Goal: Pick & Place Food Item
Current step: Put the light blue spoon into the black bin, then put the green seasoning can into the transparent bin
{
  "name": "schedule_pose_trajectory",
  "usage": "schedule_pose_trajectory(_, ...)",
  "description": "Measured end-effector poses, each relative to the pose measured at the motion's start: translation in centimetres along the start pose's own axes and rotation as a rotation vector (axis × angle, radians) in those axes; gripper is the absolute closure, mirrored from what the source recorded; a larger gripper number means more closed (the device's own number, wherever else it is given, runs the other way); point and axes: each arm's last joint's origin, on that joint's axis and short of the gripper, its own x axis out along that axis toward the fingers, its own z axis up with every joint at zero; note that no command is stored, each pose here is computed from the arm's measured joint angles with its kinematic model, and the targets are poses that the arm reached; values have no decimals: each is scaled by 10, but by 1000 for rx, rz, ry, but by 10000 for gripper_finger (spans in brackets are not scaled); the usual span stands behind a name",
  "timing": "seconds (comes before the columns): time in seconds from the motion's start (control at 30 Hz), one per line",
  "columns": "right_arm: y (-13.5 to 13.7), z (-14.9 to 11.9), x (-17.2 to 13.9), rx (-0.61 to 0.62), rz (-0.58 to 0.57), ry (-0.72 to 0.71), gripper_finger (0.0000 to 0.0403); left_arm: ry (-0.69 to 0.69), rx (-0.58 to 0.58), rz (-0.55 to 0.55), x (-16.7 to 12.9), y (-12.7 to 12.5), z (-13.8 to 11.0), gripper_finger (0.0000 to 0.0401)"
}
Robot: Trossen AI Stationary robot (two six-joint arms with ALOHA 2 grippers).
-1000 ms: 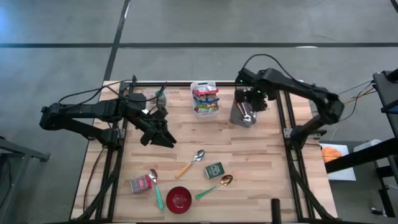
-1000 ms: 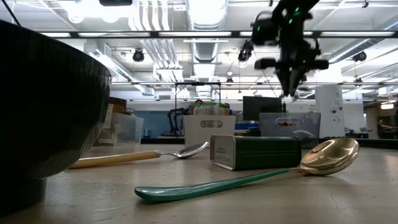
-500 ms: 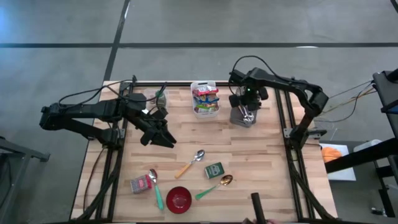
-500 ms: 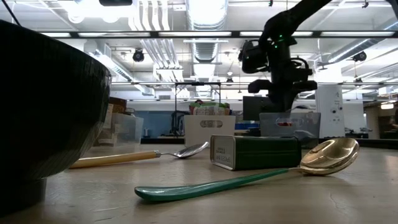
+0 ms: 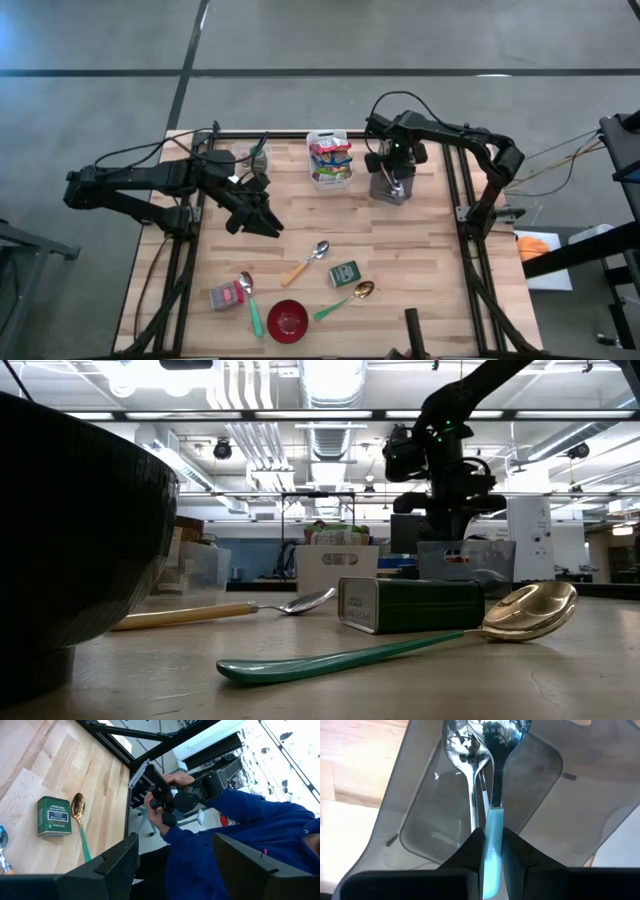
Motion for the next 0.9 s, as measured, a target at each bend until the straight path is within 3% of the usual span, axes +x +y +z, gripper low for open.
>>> schedule_pose_trajectory(0.17,0,0,0,53,-1,2,367,0,0,0,0,0,0,143)
schedule_pose_trajectory(0.43,0,0,0,62,0,1,310,1,0,0,0,0,0,143)
schedule_pose_trajectory(0.9,-2,4,0,76,0,-12,303,1,-1,0,0,0,0,143)
